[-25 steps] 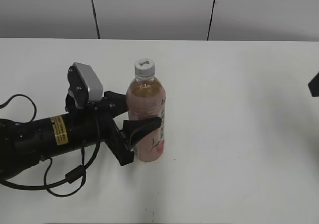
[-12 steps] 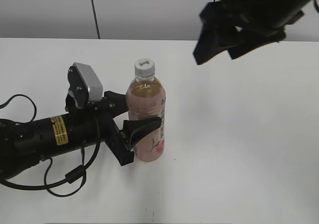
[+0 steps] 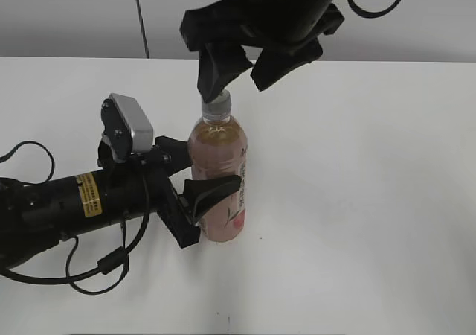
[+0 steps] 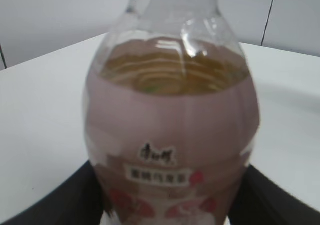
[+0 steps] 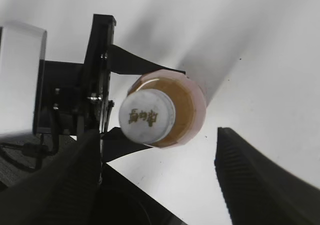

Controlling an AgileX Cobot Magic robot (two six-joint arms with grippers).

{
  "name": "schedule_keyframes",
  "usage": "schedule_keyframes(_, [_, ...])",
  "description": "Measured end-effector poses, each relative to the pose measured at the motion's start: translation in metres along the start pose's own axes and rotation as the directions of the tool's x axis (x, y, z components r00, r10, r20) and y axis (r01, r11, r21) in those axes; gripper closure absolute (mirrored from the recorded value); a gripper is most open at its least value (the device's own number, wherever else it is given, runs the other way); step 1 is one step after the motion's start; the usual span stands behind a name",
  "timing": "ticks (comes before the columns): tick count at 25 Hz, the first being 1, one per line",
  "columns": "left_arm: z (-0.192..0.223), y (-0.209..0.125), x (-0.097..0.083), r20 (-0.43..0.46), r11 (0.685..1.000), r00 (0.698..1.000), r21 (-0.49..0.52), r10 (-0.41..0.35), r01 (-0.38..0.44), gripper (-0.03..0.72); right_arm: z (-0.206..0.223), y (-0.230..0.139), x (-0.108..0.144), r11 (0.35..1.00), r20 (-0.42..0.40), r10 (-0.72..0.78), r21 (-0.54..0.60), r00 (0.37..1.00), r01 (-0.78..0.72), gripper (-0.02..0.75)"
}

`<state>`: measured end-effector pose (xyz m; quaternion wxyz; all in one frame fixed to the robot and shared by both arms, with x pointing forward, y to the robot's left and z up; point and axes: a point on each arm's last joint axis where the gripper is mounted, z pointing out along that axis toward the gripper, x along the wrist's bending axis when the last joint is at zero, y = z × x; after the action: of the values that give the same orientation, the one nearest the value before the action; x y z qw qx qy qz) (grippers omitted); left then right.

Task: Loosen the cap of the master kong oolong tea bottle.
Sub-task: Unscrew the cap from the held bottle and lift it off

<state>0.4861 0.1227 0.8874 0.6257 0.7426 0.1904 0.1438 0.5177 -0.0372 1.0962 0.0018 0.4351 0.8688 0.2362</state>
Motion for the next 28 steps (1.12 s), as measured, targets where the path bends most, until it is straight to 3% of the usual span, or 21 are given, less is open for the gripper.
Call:
schedule_keyframes(22, [0.0, 0.0, 0.0, 0.0, 1.0, 1.0, 0.0, 0.0, 0.0, 0.277, 0.023, 0.008, -0.001, 0.999, -0.005, 0.043, 0.017, 0.999, -0.043, 0.204])
schedule_keyframes(28, [0.0, 0.0, 0.0, 0.0, 1.0, 1.0, 0.0, 0.0, 0.0, 0.277, 0.023, 0.008, -0.001, 0.999, -0.006, 0.044, 0.017, 0.999, -0.044, 0.248])
